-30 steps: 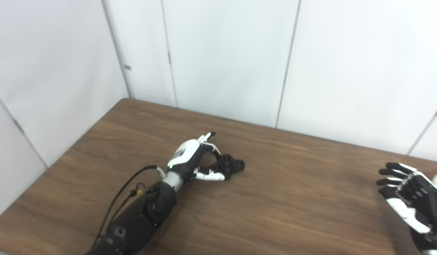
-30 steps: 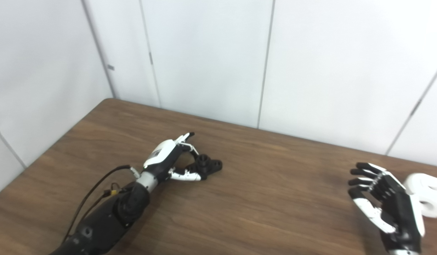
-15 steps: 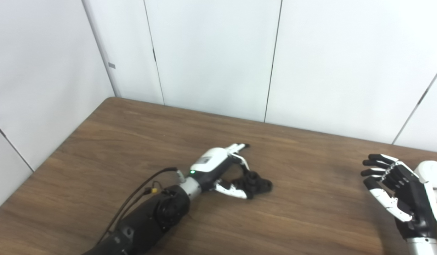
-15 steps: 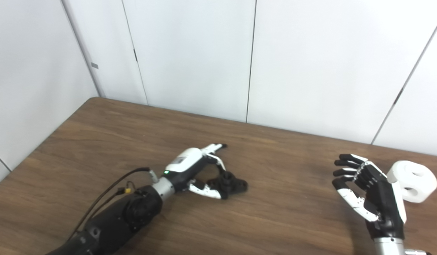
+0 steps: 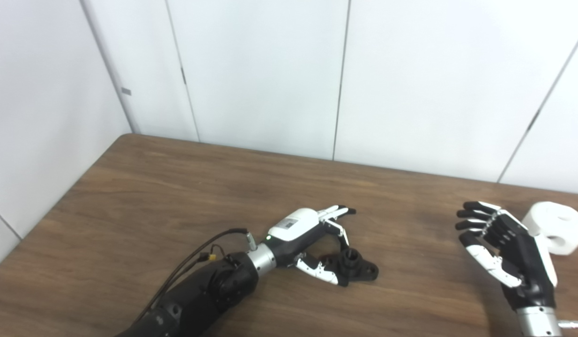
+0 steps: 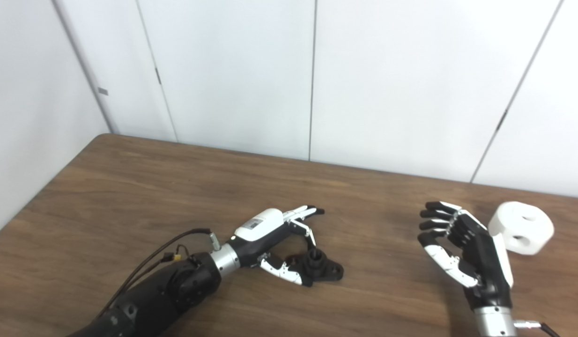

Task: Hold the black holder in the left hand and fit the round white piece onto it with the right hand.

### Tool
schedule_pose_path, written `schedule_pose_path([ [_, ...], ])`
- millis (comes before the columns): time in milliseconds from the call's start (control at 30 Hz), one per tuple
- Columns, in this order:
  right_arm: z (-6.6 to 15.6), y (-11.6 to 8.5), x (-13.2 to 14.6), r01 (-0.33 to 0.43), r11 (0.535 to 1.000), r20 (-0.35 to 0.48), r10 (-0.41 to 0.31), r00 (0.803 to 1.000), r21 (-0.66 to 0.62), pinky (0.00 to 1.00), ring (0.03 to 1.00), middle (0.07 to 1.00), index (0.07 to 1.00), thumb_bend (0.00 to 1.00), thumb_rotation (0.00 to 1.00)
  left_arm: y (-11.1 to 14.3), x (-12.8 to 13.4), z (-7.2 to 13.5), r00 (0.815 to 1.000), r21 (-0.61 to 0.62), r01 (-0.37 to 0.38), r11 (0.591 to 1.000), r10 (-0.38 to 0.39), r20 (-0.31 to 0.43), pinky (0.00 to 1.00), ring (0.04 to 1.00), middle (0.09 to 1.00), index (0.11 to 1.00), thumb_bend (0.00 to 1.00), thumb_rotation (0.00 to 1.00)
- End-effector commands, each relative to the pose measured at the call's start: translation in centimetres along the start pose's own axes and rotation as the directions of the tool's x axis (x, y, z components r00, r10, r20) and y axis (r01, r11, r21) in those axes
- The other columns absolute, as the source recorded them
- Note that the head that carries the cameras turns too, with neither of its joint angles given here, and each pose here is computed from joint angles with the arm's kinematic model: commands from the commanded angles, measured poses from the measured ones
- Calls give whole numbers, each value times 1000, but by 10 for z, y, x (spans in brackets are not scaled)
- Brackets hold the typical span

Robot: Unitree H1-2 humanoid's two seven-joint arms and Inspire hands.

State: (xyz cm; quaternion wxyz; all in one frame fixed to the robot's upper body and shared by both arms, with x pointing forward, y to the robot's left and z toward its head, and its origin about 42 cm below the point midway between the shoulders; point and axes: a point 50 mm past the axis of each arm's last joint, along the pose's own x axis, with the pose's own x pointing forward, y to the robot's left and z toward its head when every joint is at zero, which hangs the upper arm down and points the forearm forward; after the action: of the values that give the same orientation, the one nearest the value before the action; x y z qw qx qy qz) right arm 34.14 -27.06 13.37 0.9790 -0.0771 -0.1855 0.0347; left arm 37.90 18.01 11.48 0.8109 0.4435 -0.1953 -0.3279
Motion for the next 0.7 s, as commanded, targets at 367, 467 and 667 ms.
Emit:
schedule_pose_path([
  [367,6,12,-14,29,1000,-26,-28,999,3,474,594,662,681,476,403,-52,-18,-9,961,18,275,961,-275,22,950,1000,963,482,524,67],
  [467,7,14,-13,28,1000,-25,-28,999,4,468,590,659,680,478,397,-51,-22,-12,963,18,268,963,-268,17,918,1000,957,481,524,64],
  [667,6,17,-13,22,1000,-18,-22,1000,-9,453,581,665,687,496,420,-49,-26,-15,965,14,263,965,-263,8,927,1000,947,480,524,63],
])
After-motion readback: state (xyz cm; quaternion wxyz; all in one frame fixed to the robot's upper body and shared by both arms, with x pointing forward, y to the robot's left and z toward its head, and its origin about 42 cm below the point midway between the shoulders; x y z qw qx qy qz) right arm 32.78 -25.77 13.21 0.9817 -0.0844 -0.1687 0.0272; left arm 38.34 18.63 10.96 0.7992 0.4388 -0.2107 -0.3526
